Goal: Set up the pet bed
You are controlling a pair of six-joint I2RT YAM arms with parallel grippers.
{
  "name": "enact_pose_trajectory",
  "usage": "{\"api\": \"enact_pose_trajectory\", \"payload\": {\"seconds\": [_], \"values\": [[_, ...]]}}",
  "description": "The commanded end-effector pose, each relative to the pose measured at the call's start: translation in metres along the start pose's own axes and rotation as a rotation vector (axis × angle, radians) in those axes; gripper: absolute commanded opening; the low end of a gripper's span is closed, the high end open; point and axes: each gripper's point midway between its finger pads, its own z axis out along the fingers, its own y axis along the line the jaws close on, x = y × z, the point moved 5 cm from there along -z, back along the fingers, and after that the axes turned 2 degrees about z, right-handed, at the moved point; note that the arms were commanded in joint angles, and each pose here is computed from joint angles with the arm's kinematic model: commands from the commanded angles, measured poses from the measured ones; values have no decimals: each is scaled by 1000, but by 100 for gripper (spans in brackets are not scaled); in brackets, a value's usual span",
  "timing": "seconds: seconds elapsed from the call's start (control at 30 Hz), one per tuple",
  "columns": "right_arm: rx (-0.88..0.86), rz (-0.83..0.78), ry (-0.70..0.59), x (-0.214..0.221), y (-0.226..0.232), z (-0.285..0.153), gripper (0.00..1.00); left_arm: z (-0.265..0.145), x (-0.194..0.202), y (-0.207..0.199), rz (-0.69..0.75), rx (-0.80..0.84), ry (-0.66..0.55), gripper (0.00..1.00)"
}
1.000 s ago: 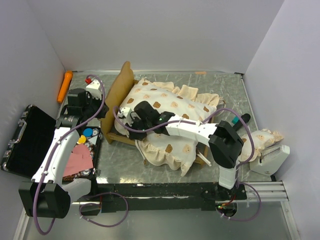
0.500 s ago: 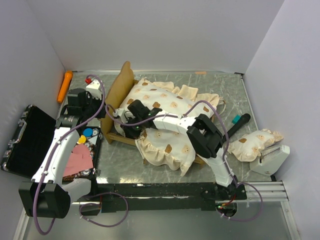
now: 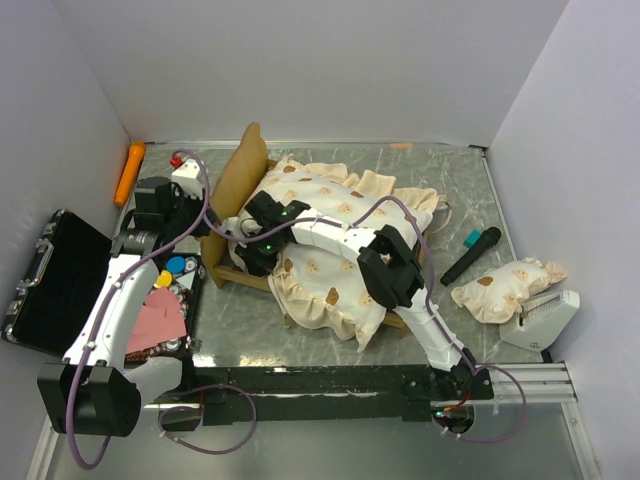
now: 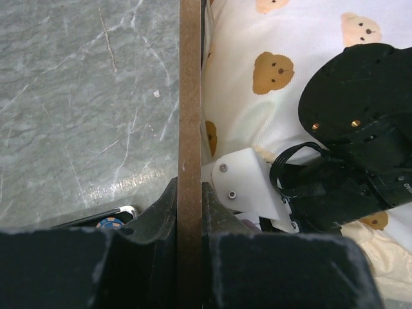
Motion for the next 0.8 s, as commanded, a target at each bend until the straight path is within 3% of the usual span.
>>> {"api": "enact_pose_trajectory", "payload": {"seconds": [0.0,0.1,0.23,0.47,0.6,0.77], "values": [[149,214,526,131,-18,43,23,4,-9,-26,-138,158,-42,1],[150,186,427,115,-7,30,35,4,-8,-26,-135,157,-44,1],[180,118,278,80,19,0,42,5,-7,-26,-137,153,-39,1],[53,-16,-74,18,70,-52,59,4,-13,-26,-144,154,-49,1],[19,-55,-159,-6,80,-68,68,2,-13,-27,-138,156,-56,1],[103,-97,-288,-31,78,-91,68,1,-10,-27,-132,155,-52,1]]}}
